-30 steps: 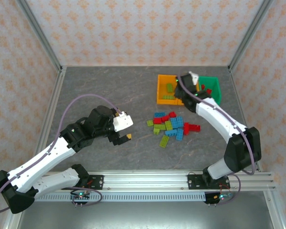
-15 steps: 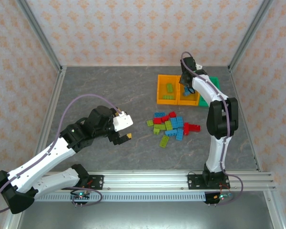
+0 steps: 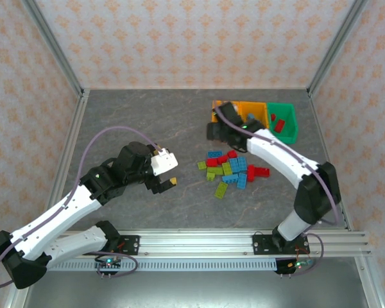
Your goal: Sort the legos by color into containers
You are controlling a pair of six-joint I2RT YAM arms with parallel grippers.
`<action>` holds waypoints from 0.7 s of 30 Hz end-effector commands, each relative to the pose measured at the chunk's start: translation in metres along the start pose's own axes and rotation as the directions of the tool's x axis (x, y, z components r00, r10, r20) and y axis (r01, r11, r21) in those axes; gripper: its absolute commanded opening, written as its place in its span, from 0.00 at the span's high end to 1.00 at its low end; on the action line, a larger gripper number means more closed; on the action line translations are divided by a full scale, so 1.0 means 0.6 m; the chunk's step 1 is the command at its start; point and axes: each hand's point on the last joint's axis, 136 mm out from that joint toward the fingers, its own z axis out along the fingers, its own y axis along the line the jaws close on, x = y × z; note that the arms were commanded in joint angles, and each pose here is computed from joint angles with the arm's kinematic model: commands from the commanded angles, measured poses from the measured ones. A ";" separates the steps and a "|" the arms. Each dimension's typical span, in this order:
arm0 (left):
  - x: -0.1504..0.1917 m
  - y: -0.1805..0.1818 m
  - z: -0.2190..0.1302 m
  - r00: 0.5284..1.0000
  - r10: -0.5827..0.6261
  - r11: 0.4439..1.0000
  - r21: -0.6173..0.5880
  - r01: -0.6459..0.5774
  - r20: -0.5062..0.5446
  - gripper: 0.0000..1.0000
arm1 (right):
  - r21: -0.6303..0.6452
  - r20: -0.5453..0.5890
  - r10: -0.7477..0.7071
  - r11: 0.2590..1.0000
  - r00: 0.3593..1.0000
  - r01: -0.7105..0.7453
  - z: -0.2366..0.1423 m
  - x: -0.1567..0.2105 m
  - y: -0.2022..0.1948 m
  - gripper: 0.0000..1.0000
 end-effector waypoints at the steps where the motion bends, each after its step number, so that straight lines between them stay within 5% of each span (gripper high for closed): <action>1: -0.013 0.004 -0.003 0.999 -0.017 1.000 -0.002 0.017 0.037 0.00 | 0.107 -0.149 -0.115 0.985 0.982 0.132 0.059 0.059 -0.015 0.21; 5: -0.010 0.007 -0.006 0.999 -0.015 1.000 -0.014 0.016 0.032 0.00 | 0.167 -0.231 -0.157 0.966 0.960 0.198 0.117 0.089 -0.025 0.00; 10: -0.008 0.007 -0.006 0.999 -0.013 1.000 -0.018 0.013 0.032 0.00 | 0.188 -0.312 -0.192 0.947 0.930 0.259 0.166 0.113 -0.029 0.00; 21: -0.008 0.008 -0.006 0.999 -0.014 1.000 -0.019 0.015 0.030 0.00 | 0.165 -0.373 -0.107 0.970 0.922 0.180 0.200 0.140 -0.025 0.25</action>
